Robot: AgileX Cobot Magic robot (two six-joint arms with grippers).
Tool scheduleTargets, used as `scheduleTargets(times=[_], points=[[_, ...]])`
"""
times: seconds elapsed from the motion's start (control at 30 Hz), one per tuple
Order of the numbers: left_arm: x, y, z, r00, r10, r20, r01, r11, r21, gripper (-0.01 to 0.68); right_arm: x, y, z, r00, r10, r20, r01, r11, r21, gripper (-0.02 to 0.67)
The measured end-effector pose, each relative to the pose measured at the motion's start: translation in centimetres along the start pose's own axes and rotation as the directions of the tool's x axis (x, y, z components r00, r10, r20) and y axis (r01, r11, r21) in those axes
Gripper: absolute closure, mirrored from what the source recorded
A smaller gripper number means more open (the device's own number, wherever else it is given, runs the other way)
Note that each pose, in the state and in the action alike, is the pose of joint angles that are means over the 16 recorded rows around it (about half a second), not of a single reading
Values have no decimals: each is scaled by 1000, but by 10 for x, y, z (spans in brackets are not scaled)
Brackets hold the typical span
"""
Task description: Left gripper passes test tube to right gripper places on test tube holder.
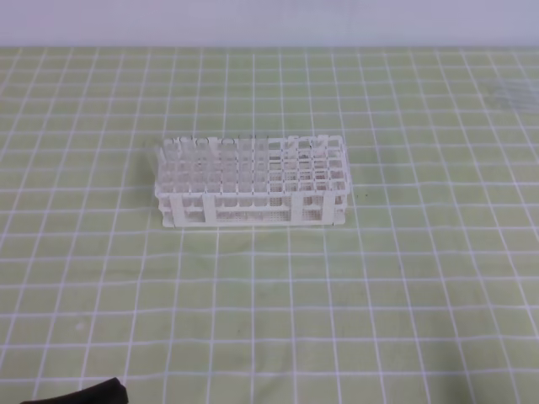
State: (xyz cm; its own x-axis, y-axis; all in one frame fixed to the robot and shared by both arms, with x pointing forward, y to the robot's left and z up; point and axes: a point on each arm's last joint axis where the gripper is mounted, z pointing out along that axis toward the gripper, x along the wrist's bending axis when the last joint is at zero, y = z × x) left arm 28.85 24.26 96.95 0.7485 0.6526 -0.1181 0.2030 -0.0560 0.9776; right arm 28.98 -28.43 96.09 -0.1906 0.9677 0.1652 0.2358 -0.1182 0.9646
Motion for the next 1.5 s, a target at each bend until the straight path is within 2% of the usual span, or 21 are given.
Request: scheduleTargets(times=[0.17, 0.33, 0.57, 0.7, 0.8, 1.03, 1.5], points=[[5, 3, -3, 998, -25, -66, 22, 999, -46, 673, 0, 0, 0, 1000, 1, 0, -1, 1000, 0, 651], [15, 8, -11, 975, -96, -200, 67, 987, -145, 673, 0, 0, 0, 1000, 1, -1, -1, 1000, 0, 651], [27, 13, -26, 890, -208, -405, 82, 949, -305, 673, 0, 0, 0, 1000, 1, 0, -1, 1000, 0, 651], [30, 13, -32, 841, -253, -478, 77, 931, -356, 673, 0, 0, 0, 1000, 1, 0, -1, 1000, 0, 651], [32, 13, -35, 818, -264, -510, 70, 928, -367, 673, 0, 0, 0, 1000, 1, 0, -1, 1000, 1, 651], [34, 9, -35, 800, -235, -551, 61, 947, -316, 673, 0, 0, 0, 1000, 1, 0, -1, 1000, 1, 651], [33, -10, -32, 802, -55, -594, 27, 998, -56, 673, 0, 0, 0, 1000, 1, 0, -1, 1000, 2, 651]])
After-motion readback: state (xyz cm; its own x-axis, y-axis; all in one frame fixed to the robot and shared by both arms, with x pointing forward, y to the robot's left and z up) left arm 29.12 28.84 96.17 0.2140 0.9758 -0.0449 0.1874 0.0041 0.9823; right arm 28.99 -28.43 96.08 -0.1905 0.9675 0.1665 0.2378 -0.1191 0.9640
